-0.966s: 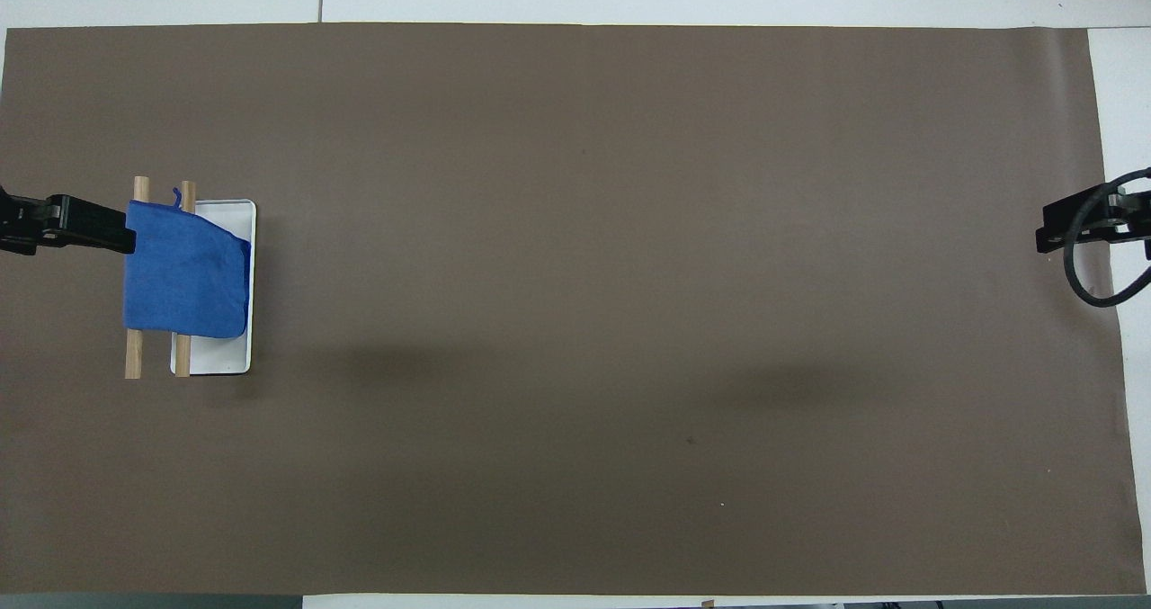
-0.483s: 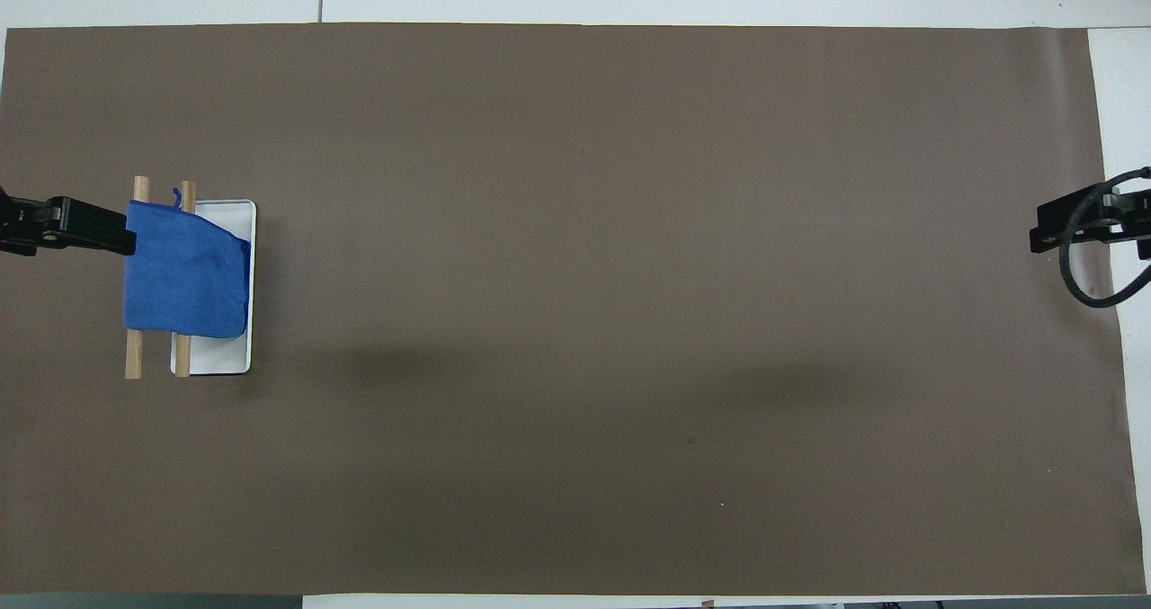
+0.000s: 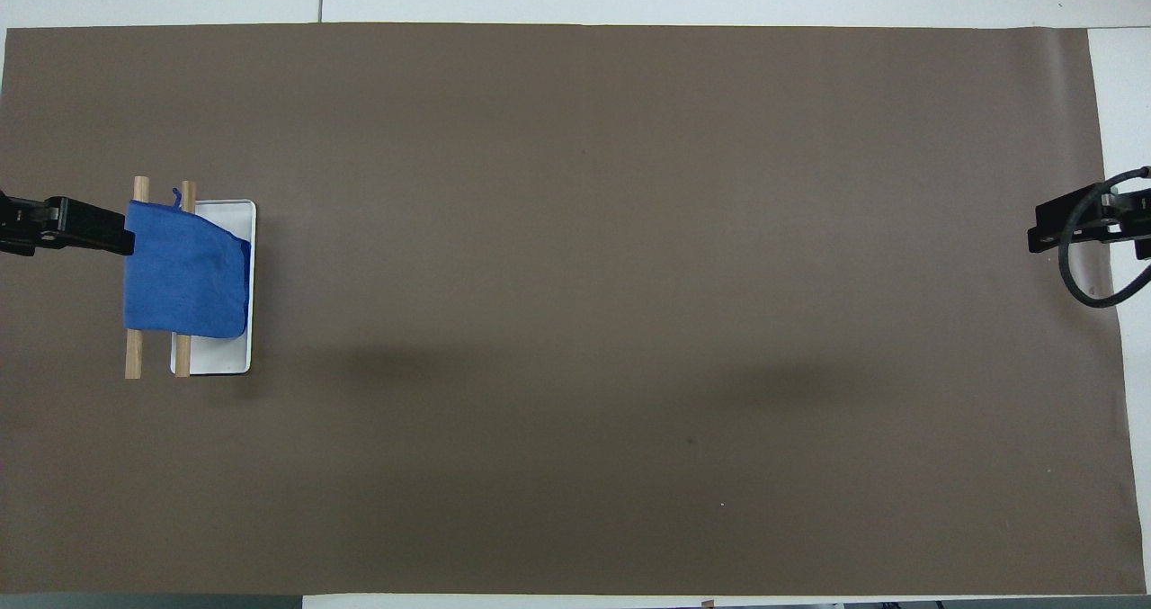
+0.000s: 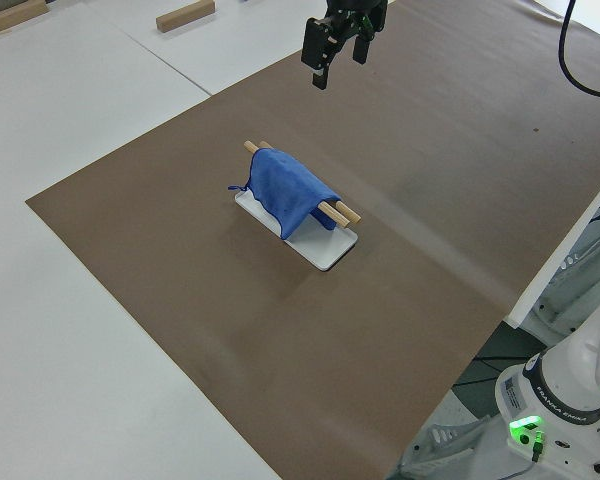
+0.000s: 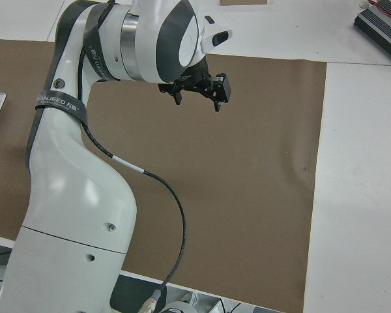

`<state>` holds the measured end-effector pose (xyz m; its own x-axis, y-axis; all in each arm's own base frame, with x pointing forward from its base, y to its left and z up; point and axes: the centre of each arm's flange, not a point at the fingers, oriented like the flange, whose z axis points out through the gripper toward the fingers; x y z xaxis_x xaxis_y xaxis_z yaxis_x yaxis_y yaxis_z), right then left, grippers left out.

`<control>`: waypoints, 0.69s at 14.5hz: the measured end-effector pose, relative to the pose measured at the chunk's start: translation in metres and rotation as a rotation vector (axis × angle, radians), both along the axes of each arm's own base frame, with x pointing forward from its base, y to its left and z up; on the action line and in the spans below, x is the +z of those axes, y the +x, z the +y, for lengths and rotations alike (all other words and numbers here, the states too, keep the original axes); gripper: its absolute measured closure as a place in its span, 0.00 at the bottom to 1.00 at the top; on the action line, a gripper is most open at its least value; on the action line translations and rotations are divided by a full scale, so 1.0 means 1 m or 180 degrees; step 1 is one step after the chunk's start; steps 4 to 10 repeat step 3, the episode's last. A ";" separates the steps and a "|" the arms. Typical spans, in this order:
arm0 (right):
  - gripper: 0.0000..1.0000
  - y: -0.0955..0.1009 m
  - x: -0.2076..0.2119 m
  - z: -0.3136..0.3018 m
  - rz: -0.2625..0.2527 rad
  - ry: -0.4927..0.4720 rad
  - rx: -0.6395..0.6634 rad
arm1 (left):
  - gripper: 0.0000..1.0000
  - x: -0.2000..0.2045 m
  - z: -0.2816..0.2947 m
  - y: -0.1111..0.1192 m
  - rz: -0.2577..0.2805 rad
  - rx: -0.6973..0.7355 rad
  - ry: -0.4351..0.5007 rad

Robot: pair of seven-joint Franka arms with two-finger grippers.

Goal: Right arm passes towel to left arm to hang

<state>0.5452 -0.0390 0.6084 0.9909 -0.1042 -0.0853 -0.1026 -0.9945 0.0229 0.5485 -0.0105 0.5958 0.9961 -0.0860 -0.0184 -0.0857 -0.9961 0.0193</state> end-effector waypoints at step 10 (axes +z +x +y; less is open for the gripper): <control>0.00 0.000 0.000 0.000 0.0000 0.0000 0.0000 | 0.00 0.000 0.001 0.000 -0.0001 0.0004 0.0000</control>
